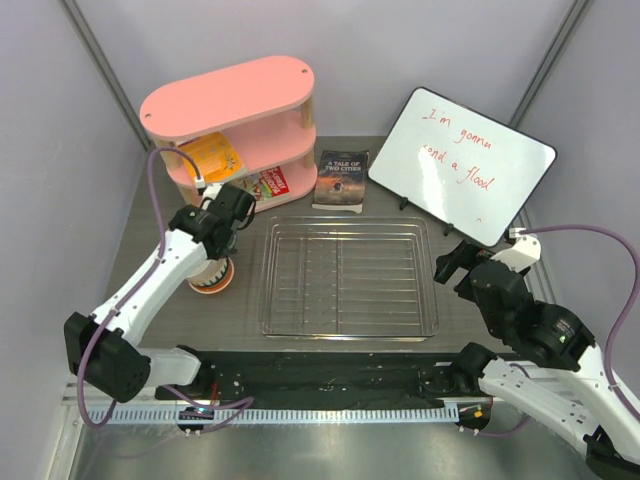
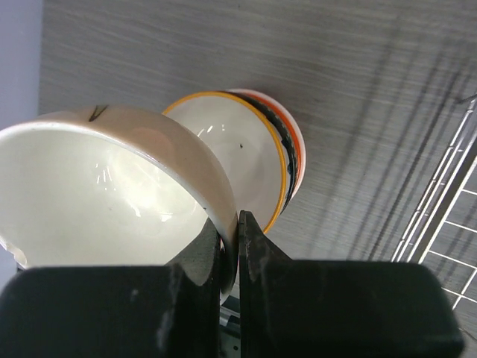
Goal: Unload the bowls from the dish rack
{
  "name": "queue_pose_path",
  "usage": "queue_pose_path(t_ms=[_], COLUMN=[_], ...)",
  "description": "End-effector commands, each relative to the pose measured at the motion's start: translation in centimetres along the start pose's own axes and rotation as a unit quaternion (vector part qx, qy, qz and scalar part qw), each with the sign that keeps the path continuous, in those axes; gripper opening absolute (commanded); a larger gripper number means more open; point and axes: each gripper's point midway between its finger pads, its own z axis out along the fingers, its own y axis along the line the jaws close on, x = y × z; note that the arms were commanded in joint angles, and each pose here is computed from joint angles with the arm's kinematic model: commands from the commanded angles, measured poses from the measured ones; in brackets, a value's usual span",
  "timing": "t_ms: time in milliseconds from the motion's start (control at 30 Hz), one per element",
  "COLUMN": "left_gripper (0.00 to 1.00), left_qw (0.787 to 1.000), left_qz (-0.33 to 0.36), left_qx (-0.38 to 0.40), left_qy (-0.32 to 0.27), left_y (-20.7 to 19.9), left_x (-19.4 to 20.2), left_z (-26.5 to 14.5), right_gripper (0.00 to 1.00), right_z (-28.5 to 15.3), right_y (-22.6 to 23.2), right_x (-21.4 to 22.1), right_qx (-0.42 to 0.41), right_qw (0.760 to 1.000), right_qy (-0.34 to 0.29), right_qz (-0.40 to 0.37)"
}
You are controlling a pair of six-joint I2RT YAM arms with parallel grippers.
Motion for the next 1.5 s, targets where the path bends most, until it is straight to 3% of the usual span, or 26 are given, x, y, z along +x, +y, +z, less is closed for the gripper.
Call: queue_pose_path(t_ms=[0,700,900,1000,1467], left_gripper=[0.0,0.0,0.23,0.29,0.41], left_qw=[0.999,0.996,0.996,0.996,0.998], left_qz=[-0.02,-0.02,-0.023,-0.028,-0.01], left_qx=[0.034,0.063,0.063,0.066,0.046], left_qy=[0.001,0.054,0.049,0.044,0.042], left_y=[-0.8,-2.4,-1.9,-1.7,-0.2], left_x=[-0.2,0.2,0.4,0.3,-0.9], left_z=[0.8,3.9,3.4,3.1,1.7], right_gripper=[1.0,1.0,1.0,1.0,1.0], right_z=[0.1,0.7,1.0,1.1,1.3], right_y=[0.8,0.8,1.1,1.2,1.5], right_x=[-0.5,0.3,0.7,0.8,0.8], right_qx=[-0.013,-0.007,-0.006,-0.008,-0.008], right_qw=[1.0,1.0,1.0,1.0,1.0], right_qy=[-0.01,-0.002,0.006,0.007,0.009], right_qz=[0.013,0.002,-0.004,-0.004,-0.01])
